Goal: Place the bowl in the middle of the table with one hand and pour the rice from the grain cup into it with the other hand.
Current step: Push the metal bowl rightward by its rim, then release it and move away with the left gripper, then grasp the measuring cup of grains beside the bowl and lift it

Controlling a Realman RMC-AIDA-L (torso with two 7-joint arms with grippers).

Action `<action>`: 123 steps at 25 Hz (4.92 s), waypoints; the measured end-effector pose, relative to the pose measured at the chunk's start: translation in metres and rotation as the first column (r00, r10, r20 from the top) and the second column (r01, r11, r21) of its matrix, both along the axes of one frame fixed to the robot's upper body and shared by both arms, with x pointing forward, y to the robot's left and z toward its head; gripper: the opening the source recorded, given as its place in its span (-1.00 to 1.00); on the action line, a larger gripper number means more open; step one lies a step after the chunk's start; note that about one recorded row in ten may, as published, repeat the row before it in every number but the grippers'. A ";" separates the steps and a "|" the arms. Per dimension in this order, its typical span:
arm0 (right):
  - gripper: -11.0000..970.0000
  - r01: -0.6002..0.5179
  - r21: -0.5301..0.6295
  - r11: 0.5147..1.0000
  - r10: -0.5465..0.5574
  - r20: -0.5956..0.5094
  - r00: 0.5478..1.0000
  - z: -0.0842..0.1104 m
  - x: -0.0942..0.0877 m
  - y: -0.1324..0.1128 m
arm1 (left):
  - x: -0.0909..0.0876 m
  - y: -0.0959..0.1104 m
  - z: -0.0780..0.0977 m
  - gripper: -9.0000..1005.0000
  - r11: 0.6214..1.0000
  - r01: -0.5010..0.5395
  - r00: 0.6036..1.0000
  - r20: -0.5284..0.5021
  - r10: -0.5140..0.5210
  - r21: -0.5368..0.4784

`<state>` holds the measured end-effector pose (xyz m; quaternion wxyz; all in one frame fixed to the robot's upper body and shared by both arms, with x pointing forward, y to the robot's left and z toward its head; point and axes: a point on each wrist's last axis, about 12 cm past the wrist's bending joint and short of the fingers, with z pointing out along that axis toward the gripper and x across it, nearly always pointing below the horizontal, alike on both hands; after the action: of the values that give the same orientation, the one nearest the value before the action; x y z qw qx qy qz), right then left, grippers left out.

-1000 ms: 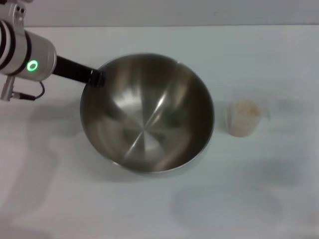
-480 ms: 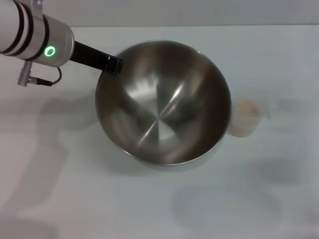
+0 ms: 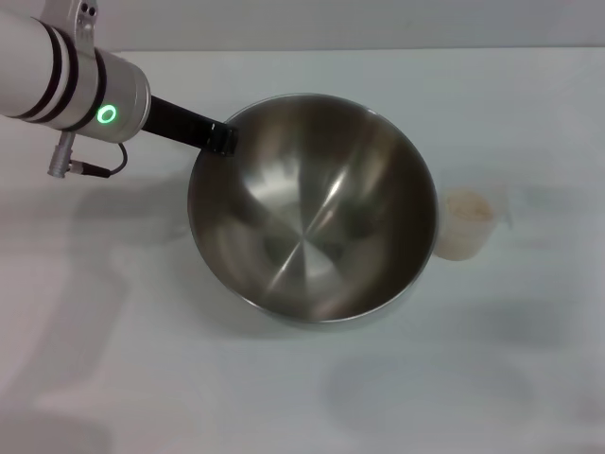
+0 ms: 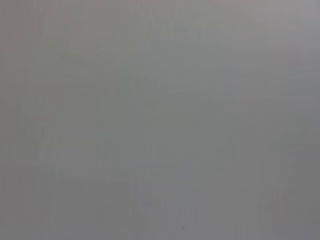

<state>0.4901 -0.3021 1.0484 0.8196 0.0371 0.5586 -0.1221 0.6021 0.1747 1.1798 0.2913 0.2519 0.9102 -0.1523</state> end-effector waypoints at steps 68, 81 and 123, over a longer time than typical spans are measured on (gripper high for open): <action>0.04 -0.001 0.004 1.000 0.001 0.005 1.000 0.000 -0.001 0.002 | -0.009 0.054 -0.014 0.68 0.930 -0.245 0.602 0.710 0.367 -0.273; 0.04 -0.022 0.035 0.999 0.024 -0.051 0.998 -0.004 0.009 0.005 | -0.012 0.063 -0.043 0.68 0.883 -0.267 0.378 0.801 0.464 -0.386; 0.04 -0.148 0.133 0.980 0.177 -0.248 0.952 -0.041 -0.055 0.053 | 0.014 0.106 -0.106 0.68 0.852 -0.391 0.450 0.735 0.507 -0.348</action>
<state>0.4352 -0.2488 1.0072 0.7435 0.0209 0.6678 -0.0262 0.6162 0.2808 1.0740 0.7161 0.0235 0.6976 0.0036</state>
